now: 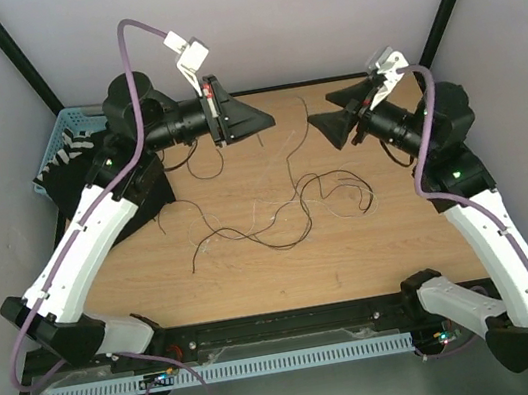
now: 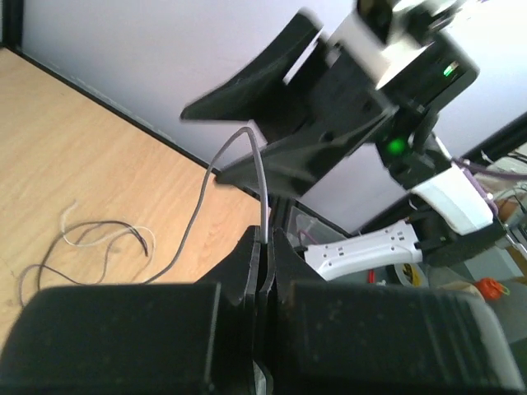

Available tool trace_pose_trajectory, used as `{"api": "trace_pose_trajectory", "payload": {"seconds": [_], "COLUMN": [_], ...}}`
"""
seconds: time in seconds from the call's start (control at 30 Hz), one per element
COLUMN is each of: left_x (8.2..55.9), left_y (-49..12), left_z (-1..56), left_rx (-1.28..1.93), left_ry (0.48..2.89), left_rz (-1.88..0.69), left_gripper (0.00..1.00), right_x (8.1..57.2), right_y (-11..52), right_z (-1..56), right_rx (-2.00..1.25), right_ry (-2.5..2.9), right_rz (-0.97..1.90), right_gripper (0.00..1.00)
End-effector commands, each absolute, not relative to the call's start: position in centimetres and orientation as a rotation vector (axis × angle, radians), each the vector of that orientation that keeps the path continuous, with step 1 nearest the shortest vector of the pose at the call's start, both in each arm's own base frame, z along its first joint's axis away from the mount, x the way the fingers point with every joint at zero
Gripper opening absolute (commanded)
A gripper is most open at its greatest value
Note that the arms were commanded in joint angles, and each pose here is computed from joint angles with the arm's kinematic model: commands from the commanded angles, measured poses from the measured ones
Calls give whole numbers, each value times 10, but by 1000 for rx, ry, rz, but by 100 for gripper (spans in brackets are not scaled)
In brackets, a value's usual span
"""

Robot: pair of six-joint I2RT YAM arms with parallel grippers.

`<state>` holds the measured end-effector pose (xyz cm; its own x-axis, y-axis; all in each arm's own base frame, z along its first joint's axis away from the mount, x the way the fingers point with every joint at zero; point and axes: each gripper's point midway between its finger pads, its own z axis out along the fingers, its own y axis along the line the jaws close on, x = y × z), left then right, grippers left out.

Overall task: Zip-tie the wires
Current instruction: Straighten the cable at the center of the board.

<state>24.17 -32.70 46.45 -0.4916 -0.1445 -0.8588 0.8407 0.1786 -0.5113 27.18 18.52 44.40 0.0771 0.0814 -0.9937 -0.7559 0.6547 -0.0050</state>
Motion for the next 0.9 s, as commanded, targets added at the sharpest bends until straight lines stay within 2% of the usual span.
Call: {"api": "trace_pose_trajectory", "payload": {"seconds": [0.0,0.1,0.23,0.37,0.5,0.87], "left_x": [246,244,244,243,242,240], "left_y": [-320,-320,-320,-319,-317,-316], "left_z": [504,511,511,510,513,513], "left_rx": [680,696,700,703,700,696], "left_ry": [1476,1457,1456,1456,1448,1450], "left_rz": [-1400,-1405,-1402,-1399,-1385,-1391], "left_gripper": [0,0,0,0,0,0], "right_x": [279,274,257,236,238,234], "right_y": [168,159,164,178,173,198], "right_z": [402,369,324,277,237,207], "right_rx": [-449,-365,-337,-260,-131,-177], "right_ry": [1503,1550,1599,1644,1689,1759], "right_rz": [669,666,764,977,997,1126], "right_gripper": [75,84,88,89,89,88]}}
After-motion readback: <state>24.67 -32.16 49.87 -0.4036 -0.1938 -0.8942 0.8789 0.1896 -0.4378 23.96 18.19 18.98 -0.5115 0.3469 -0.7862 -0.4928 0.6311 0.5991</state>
